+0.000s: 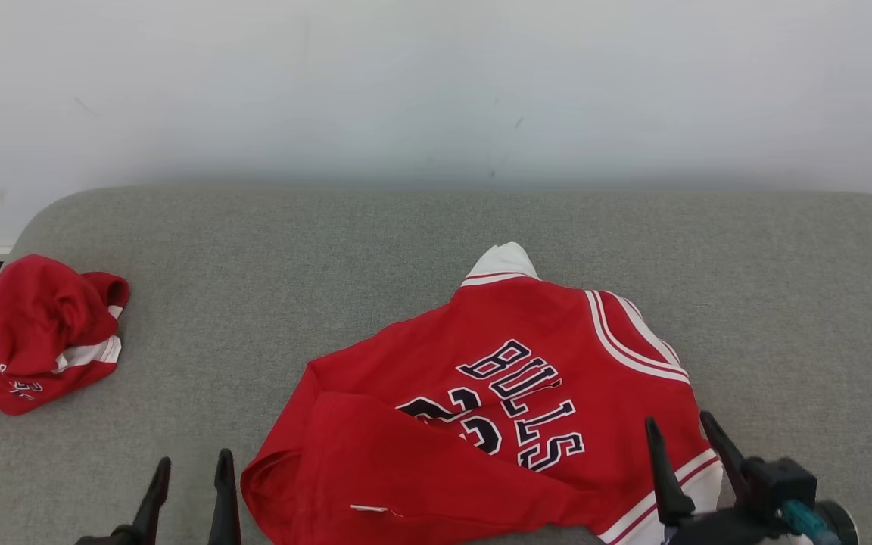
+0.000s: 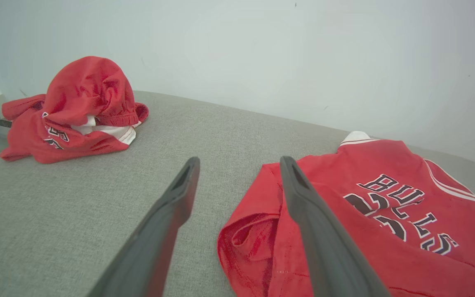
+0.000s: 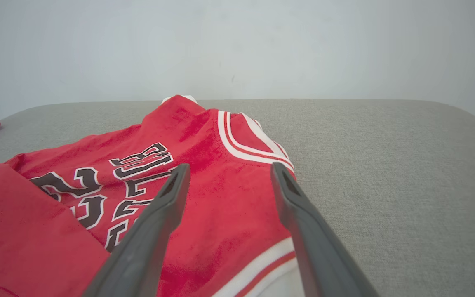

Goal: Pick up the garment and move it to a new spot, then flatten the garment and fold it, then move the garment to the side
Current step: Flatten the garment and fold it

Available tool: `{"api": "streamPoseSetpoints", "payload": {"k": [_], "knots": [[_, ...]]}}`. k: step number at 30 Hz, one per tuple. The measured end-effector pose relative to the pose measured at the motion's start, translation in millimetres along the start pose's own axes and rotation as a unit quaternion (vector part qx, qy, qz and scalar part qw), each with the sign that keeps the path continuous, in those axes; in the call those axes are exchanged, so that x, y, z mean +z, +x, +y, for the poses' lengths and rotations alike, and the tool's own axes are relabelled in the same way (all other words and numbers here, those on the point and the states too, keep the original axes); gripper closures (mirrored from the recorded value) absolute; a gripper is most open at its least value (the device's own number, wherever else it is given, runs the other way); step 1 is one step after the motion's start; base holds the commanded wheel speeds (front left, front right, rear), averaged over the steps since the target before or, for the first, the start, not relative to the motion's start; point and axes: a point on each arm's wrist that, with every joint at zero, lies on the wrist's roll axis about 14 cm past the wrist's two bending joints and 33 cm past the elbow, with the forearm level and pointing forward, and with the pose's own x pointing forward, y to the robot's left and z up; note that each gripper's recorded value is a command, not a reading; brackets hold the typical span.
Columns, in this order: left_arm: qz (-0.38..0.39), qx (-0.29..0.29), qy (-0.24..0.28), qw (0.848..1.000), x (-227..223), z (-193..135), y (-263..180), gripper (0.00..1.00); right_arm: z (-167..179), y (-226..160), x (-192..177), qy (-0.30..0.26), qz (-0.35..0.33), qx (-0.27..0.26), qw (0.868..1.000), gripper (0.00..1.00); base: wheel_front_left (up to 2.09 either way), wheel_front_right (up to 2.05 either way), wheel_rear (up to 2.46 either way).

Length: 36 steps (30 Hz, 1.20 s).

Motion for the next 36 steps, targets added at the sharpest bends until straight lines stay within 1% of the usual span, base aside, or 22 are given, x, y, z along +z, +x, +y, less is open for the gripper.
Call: {"api": "streamPoseSetpoints", "payload": {"k": [7, 9, 11, 13, 14, 16, 17, 24, 26, 29, 31, 36], "knots": [[-0.033, 0.012, 0.048, 0.998, 10.3, 7.0, 11.3, 0.00, 4.5, 28.6, 26.4, -0.051, -0.002, 0.034, 0.998, 0.00, 0.00, 0.00, 0.00], [-0.038, 0.023, 0.045, 0.998, 11.1, 10.9, 12.4, 0.00, 6.7, 40.7, 37.7, -0.066, -0.009, 0.046, 0.997, 0.00, 0.00, 0.00, 0.00], [-0.038, 0.026, 0.045, 0.998, 10.5, 12.7, 13.6, 0.00, 6.0, 54.3, 44.4, -0.089, 0.001, 0.056, 0.994, 0.00, 0.00, 0.00, 0.00], [-0.037, 0.030, 0.042, 0.998, 7.8, 14.5, 14.9, 0.00, 9.2, 76.2, 56.9, -0.116, 0.005, 0.074, 0.990, 0.00, 0.00, 0.00, 0.00], [-0.038, 0.032, 0.040, 0.998, 7.0, 15.2, 15.1, 0.00, 11.9, 83.8, 62.8, -0.116, 0.000, 0.079, 0.990, 0.00, 0.00, 0.00, 0.00], [-0.035, 0.031, 0.035, 0.998, 3.9, 12.7, 15.7, 0.00, 14.0, 98.0, 62.7, -0.138, 0.016, 0.091, 0.986, 0.00, 0.00, 0.00, 0.00], [-0.034, 0.033, 0.033, 0.998, 2.4, 12.8, 15.8, 0.00, 17.4, 104.8, 63.7, -0.138, 0.019, 0.097, 0.985, 0.00, 0.00, 0.00, 0.00], [-0.023, 0.051, 0.022, 0.998, -7.4, 21.3, 19.3, 0.00, 38.2, 148.0, 45.8, -0.157, 0.091, 0.133, 0.974, 0.00, 0.00, 0.00, 0.00], [-0.020, 0.055, 0.020, 0.998, -10.1, 23.2, 21.1, 0.00, 44.5, 156.5, 33.3, -0.155, 0.123, 0.141, 0.970, 0.00, 0.00, 0.00, 0.00], [-0.015, 0.061, 0.017, 0.998, -13.7, 27.0, 24.0, 0.00, 49.9, 164.5, 11.3, -0.170, 0.167, 0.152, 0.959, 0.00, 0.00, 0.00, 0.00], [-0.011, 0.065, 0.017, 0.998, -15.9, 29.6, 25.1, 0.00, 50.6, 167.9, -4.0, -0.185, 0.199, 0.156, 0.950, 0.00, 0.00, 0.00, 0.00], [-0.009, 0.077, 0.020, 0.997, -18.1, 35.9, 28.8, 0.00, 47.6, 179.0, -25.4, -0.207, 0.241, 0.160, 0.935, 0.00, 0.00, 0.00, 0.00]]}}
